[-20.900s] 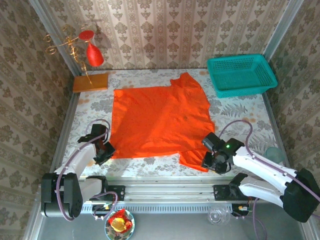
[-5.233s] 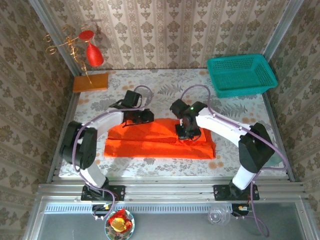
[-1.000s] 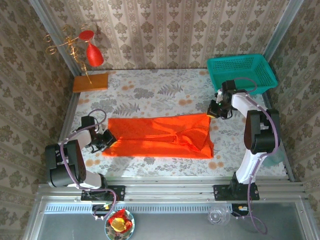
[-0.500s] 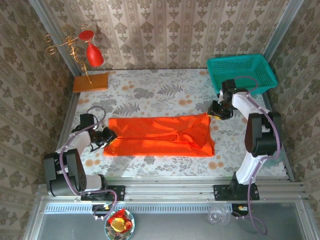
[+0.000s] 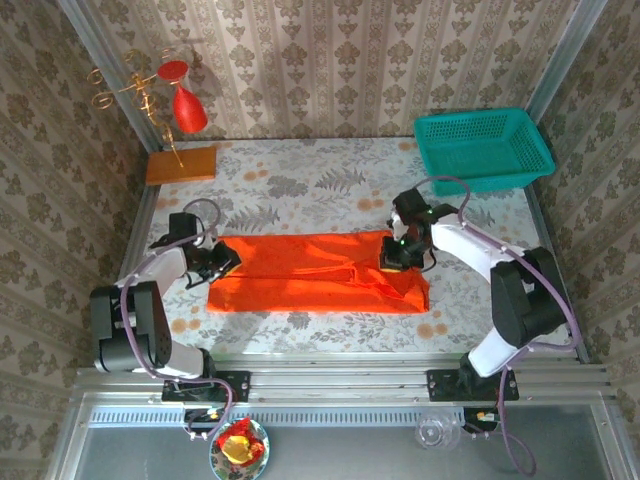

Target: Fold the inside-out t-shirt

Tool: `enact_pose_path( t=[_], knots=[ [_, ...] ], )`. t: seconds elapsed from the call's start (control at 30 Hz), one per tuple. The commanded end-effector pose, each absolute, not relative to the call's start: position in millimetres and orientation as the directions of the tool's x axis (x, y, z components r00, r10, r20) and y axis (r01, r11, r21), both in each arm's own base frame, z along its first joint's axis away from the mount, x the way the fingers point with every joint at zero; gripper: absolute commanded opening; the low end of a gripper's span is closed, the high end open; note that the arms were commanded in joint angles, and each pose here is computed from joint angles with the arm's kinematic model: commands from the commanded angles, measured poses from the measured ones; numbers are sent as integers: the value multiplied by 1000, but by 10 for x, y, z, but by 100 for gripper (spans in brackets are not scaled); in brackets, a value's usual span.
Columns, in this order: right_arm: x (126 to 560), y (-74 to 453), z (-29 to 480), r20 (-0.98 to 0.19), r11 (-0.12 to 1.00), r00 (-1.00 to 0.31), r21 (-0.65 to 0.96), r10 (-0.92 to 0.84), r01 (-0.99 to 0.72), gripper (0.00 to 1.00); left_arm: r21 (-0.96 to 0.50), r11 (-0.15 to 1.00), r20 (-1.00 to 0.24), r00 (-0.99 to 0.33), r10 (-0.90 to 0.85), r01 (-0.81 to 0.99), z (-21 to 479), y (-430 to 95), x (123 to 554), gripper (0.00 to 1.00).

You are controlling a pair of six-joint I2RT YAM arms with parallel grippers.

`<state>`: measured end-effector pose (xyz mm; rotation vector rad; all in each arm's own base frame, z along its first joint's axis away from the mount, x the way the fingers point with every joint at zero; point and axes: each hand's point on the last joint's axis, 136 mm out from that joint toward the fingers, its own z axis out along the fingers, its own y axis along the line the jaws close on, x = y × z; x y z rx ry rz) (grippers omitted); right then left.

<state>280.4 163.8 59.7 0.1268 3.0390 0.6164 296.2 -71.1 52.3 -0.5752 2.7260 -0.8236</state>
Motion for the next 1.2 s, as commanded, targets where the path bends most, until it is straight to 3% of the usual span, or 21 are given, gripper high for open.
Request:
enact_pose_path(
  t=[0.0,0.13,0.27,0.5,0.7,0.93,1.17],
  knots=[
    [2584,1618,298,98,911,-990,389,105,135,7,-573,775,-132,-903,-409,-268,523,-718,3064,18],
    [2355,1192,40,159,971,-978,175,133,161,4,-559,775,-98,-904,-415,-295,402,-679,3048,18],
    [2413,1179,162,126,976,-983,155,131,150,3,-550,775,-92,-900,-426,-310,366,-634,3018,18],
    [2765,1618,770,-24,941,-994,326,105,91,7,-573,768,-126,-896,-426,-285,516,-647,3044,17],
    [3054,2122,931,-26,856,-995,511,100,72,7,-585,769,-154,-895,-419,-259,626,-656,3096,17],
    [3031,2403,442,105,833,-993,544,56,105,8,-600,762,-148,-901,-408,-246,634,-690,3144,17],
    [2927,1976,-36,147,947,-984,289,99,139,7,-588,769,-138,-906,-401,-251,608,-685,3126,18]
  ],
)
